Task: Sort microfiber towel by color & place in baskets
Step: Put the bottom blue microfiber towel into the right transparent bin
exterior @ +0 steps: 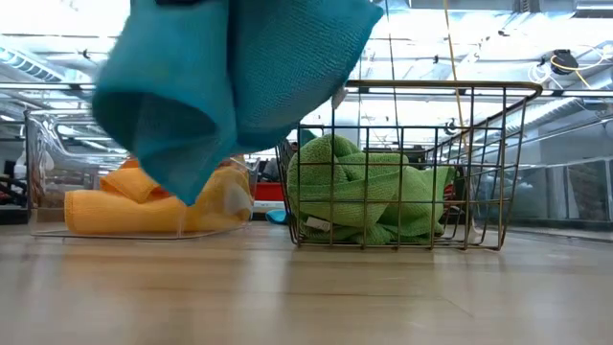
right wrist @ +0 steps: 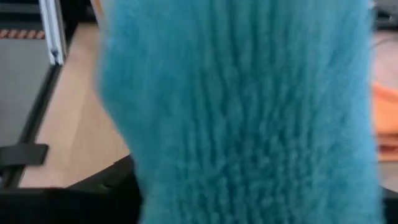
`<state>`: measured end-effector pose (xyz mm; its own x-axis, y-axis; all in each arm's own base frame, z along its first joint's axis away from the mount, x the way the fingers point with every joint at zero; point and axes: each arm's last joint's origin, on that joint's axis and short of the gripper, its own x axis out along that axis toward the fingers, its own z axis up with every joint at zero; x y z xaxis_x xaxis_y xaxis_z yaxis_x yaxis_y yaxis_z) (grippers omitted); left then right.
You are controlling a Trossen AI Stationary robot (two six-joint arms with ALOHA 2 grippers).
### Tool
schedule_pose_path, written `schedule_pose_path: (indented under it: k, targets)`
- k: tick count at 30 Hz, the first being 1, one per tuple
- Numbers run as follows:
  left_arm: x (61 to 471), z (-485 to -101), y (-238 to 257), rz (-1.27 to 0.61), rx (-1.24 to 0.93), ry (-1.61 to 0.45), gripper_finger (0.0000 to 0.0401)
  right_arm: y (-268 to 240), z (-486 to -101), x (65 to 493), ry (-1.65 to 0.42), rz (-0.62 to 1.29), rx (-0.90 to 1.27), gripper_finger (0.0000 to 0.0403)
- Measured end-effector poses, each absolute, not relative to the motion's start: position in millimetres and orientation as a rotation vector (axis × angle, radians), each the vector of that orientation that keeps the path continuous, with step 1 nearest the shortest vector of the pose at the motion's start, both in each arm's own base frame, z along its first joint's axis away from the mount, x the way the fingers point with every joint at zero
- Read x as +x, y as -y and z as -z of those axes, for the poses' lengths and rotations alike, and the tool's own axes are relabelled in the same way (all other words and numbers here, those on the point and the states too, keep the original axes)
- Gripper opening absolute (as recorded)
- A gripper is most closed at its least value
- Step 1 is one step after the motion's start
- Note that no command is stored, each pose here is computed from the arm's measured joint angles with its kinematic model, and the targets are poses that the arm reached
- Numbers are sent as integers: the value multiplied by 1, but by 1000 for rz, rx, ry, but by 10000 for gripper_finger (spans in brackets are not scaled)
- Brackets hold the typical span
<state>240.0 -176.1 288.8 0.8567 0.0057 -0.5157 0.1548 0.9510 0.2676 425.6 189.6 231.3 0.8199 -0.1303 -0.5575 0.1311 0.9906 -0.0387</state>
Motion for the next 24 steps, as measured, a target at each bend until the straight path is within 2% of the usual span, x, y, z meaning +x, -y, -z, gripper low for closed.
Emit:
schedule_pose_path:
  k: [5, 12, 14, 19, 24]
  targets:
    - [240, -289, 176, 73, 306, -537, 11, -187, -226, 425, -630, 154, -13, 197]
    - [240, -289, 176, 68, 300, -536, 11, -188, -229, 420, -659, 131, -78, 24]
    - [240, -289, 176, 64, 299, -534, 11, -188, -231, 419, -660, 128, -84, 14]
    - [240, -288, 176, 53, 276, -534, 11, -189, -241, 408, -689, 127, -104, 27]
    - [242, -284, 177, 35, 260, -542, 21, -189, -258, 392, -724, 128, -122, 7]
